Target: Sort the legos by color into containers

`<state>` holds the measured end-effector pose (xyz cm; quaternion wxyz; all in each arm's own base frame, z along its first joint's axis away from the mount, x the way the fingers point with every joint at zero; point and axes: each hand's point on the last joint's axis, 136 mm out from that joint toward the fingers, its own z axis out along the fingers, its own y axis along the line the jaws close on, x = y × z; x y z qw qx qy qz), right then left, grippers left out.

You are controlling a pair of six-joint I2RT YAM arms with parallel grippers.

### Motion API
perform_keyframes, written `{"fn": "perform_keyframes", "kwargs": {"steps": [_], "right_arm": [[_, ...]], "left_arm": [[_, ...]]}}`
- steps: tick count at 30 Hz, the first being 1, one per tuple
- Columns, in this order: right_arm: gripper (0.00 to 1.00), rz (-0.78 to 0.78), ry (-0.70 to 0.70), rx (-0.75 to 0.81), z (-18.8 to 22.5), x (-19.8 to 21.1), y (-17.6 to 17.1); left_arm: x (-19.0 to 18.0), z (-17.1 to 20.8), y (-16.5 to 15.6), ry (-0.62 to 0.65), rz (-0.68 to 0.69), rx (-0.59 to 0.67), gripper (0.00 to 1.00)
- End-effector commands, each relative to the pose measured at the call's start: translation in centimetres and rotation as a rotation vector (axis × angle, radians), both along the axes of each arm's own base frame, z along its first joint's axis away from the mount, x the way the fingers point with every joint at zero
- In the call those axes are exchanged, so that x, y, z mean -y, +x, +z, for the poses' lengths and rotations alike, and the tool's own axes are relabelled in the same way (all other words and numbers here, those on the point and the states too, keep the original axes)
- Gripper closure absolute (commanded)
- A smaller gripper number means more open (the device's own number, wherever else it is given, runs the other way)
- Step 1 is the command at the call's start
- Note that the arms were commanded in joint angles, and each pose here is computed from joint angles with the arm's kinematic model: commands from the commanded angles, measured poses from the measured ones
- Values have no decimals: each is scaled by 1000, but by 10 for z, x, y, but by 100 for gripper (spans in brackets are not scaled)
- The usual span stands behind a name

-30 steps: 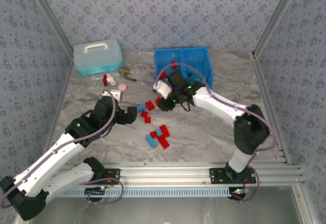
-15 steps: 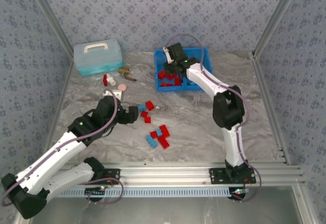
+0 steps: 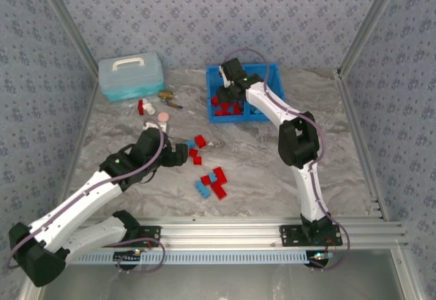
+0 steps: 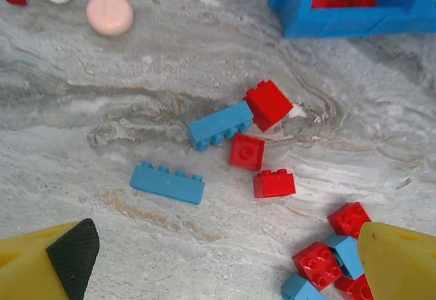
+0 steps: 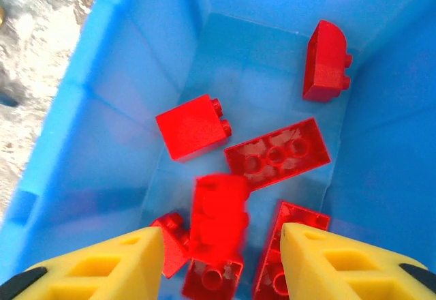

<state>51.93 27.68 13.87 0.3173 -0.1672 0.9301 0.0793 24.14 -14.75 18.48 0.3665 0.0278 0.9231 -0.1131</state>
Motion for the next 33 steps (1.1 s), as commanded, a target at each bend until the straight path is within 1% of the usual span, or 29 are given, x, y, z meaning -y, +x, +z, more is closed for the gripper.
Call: {"fn": "perform_keyframes", "kwargs": {"steps": [1,4,6,9,10,11,13,15,17,19,22,25,27,33], "right_arm": [[47,8,70,74,64,-1,-12],[47,13,110,120,97,4,-28],[47,14,148,176,121,8,-46],[46,13,215,271,154,18,-81],[45,9,227,287,157,23,-93],[43,-1,239,307,161,30,-107],[30,-19,251,339,161,41,-130],[17,-47,243,353,153,55,-151],[10,-69,226,346,140,69,-167],[7,-88,210,343,132,80,-179],[4,-110,183,351,126,96,-191],[4,-121,154,333,116,104,-197],[4,-123,147,327,114,105,-198],[3,-117,157,326,112,101,-196]], "left_arm": [[14,0,5,-63,-4,-30,1],[26,-11,6,-95,-14,-78,1],[34,-22,7,-109,-11,-126,1],[47,-41,9,-122,-13,-198,1],[50,-48,11,-120,-12,-220,1],[55,-55,12,-117,-11,-241,1],[64,-66,15,-109,-19,-274,1],[72,-78,20,-81,-25,-295,1],[76,-90,25,-34,-27,-309,2],[78,-100,32,26,-29,-309,3],[83,-114,40,124,-45,-312,10],[95,-126,42,134,-70,-334,16],[97,-135,42,145,-65,-351,24],[85,-153,36,192,-28,-375,47]]}}
